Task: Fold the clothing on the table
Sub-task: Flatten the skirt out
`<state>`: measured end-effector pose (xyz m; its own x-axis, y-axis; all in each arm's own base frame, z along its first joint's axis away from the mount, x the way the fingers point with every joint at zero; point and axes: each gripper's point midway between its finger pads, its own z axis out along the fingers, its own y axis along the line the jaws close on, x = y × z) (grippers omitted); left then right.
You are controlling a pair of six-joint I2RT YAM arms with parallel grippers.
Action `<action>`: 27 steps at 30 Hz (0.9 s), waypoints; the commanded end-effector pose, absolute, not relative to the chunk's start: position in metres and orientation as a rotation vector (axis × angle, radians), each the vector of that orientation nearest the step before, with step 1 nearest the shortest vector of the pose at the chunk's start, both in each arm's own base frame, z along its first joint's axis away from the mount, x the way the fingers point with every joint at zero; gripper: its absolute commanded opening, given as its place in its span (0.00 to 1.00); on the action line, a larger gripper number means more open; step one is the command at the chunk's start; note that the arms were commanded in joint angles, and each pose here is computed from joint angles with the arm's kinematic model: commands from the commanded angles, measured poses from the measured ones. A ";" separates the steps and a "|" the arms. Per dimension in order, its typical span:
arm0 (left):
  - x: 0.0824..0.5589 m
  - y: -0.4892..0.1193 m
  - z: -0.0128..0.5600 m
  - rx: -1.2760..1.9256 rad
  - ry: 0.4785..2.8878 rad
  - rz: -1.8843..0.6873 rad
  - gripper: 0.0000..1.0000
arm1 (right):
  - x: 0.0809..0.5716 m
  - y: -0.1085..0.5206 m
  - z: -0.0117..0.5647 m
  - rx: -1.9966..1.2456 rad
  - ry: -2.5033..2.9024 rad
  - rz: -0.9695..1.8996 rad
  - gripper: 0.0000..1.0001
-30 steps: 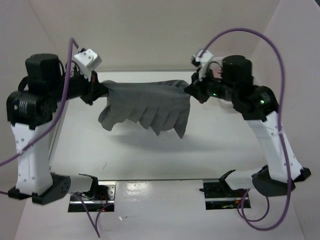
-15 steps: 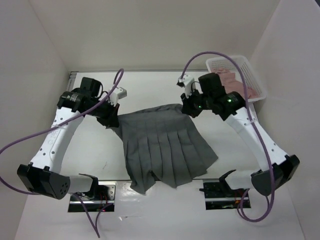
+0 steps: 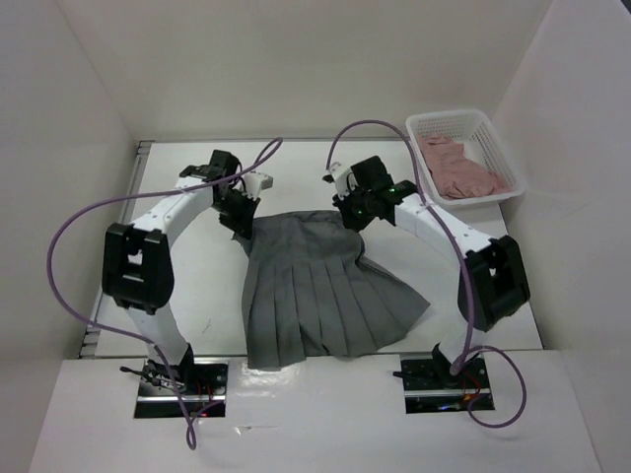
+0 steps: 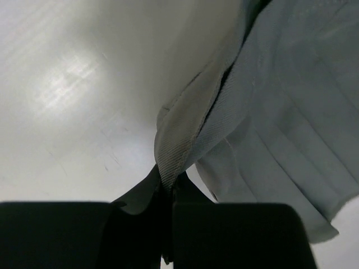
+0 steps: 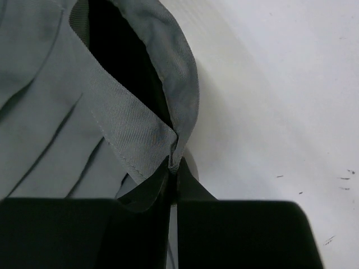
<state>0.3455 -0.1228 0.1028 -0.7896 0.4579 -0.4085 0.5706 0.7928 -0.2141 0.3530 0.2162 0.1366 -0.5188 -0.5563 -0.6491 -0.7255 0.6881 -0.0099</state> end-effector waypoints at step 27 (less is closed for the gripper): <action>0.495 -0.094 0.184 0.434 2.349 -0.237 1.00 | 0.503 0.115 0.181 -0.460 2.224 0.138 0.92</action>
<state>0.5066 -0.0832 0.1354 -0.7249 0.2693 -0.6341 0.3513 0.9362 -0.0041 0.5228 0.0960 0.1272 -0.6358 -0.2933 -0.7140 -0.3032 0.9455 -0.1184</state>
